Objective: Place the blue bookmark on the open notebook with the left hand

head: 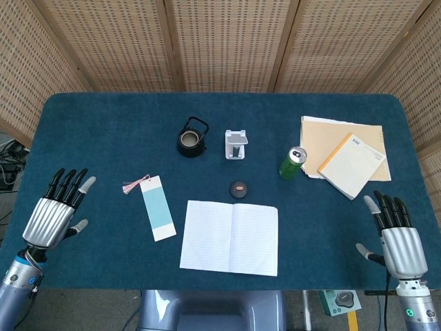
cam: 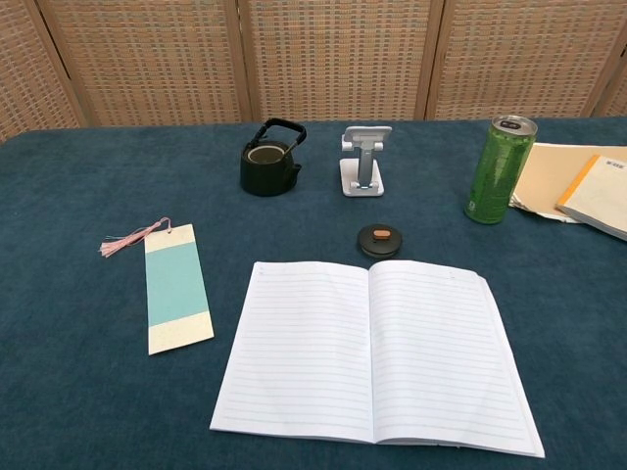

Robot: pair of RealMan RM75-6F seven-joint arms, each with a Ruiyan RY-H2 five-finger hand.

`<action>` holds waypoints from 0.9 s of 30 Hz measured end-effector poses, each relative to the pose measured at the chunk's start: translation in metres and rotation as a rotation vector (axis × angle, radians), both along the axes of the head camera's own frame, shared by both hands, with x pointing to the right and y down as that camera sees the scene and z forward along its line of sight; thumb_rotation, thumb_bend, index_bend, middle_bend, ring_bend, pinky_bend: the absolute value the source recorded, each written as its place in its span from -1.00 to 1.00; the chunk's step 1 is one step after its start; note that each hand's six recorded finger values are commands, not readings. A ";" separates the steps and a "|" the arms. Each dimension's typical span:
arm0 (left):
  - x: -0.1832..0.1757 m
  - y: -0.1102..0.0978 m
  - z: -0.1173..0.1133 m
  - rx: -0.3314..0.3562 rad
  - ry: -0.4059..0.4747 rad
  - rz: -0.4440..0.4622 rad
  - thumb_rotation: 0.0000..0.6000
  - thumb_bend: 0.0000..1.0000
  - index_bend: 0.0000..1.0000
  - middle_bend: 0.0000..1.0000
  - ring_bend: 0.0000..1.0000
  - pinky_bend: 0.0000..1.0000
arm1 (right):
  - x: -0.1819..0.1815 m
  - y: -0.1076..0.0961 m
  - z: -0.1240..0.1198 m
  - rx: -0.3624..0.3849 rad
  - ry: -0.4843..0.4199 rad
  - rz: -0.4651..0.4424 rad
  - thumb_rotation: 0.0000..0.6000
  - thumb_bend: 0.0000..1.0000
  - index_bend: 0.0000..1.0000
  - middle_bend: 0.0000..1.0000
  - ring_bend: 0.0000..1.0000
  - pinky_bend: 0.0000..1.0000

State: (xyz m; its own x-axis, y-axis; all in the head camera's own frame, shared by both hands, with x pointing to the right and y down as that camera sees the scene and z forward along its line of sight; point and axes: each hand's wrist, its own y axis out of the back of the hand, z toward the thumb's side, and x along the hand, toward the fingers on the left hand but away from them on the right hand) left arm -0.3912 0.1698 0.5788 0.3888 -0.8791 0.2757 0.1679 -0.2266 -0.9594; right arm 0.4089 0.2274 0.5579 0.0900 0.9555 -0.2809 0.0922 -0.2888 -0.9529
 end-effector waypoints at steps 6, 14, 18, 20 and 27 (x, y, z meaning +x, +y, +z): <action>0.002 -0.016 0.009 0.014 -0.078 0.194 1.00 -1.00 -1.00 -1.00 -1.00 -1.00 | 0.007 -0.003 0.007 0.000 0.046 0.018 1.00 -0.83 -1.00 -1.00 -1.00 -1.00; 0.015 -0.028 0.036 -0.073 -0.084 0.363 1.00 -1.00 -0.79 -1.00 -1.00 -1.00 | 0.014 -0.006 0.012 0.006 0.079 0.046 1.00 -0.83 -1.00 -1.00 -1.00 -1.00; 0.025 -0.031 0.050 -0.107 -0.076 0.389 1.00 -1.00 -0.63 -1.00 -1.00 -1.00 | 0.018 -0.008 0.016 -0.001 0.091 0.062 1.00 -0.83 -1.00 -1.00 -1.00 -1.00; 0.030 -0.033 0.056 -0.125 -0.072 0.401 1.00 -0.94 -0.55 -1.00 -1.00 -1.00 | 0.021 -0.010 0.017 -0.002 0.096 0.070 1.00 -0.83 -1.00 -1.00 -1.00 -1.00; 0.052 -0.036 0.087 -0.216 -0.086 0.456 1.00 -0.83 -0.48 -1.00 -1.00 -1.00 | 0.029 -0.011 0.022 -0.013 0.111 0.088 1.00 -0.83 -1.00 -1.00 -1.00 -1.00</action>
State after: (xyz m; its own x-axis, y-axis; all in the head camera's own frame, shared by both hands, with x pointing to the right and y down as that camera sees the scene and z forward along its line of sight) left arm -0.3391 0.1342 0.6659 0.6871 -0.5451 0.4804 0.3724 -0.3035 -0.8771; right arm 0.4381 0.2159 0.5802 -0.0263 0.9544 -0.2973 0.0116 -0.2970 -0.9548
